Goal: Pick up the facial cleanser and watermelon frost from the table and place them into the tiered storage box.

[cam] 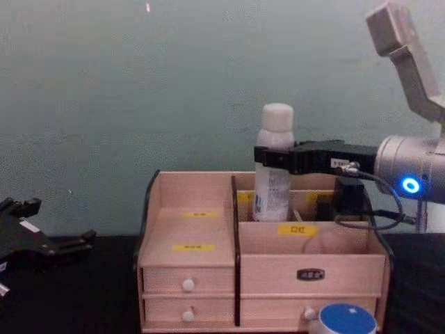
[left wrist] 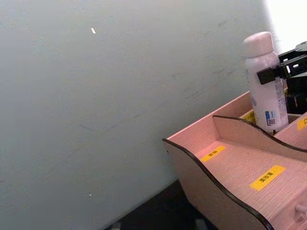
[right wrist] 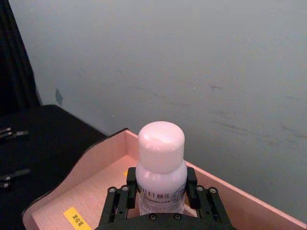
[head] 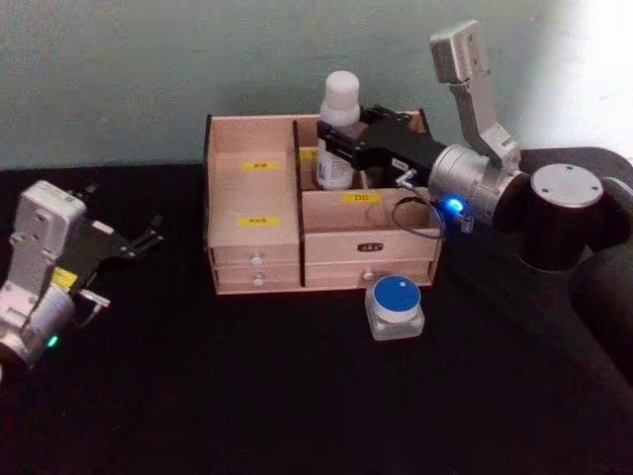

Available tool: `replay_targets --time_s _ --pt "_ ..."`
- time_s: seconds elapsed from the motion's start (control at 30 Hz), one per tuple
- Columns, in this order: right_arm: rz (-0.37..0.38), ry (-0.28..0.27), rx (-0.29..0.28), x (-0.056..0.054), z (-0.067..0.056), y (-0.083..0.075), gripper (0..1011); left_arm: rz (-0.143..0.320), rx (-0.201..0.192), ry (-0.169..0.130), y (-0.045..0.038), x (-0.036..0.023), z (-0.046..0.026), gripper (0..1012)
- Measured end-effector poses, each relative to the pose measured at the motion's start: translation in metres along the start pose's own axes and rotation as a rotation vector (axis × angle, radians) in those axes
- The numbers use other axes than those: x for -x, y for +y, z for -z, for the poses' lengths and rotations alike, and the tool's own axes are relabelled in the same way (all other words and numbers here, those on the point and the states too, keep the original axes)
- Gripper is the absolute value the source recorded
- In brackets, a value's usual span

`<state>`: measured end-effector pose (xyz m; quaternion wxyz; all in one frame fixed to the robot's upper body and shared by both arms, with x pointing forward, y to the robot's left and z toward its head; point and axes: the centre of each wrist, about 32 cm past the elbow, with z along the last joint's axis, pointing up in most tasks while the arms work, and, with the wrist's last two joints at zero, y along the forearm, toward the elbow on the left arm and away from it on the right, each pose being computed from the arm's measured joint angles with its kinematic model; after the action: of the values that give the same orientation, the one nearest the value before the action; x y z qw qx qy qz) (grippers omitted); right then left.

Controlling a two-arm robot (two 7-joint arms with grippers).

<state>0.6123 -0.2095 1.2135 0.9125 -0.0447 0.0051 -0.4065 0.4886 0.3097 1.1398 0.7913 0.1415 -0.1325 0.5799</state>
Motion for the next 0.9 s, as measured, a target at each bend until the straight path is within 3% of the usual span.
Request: replay_targets --time_s 0.43,0.9 --pt "0.008 -0.013 0.034 0.003 0.011 0.002 601 0.0 0.0 0.0 0.0 0.0 0.0 1001" --pt "0.023 0.011 0.053 0.002 0.024 0.0 601 0.0 0.0 0.0 0.0 0.0 0.0 1001"
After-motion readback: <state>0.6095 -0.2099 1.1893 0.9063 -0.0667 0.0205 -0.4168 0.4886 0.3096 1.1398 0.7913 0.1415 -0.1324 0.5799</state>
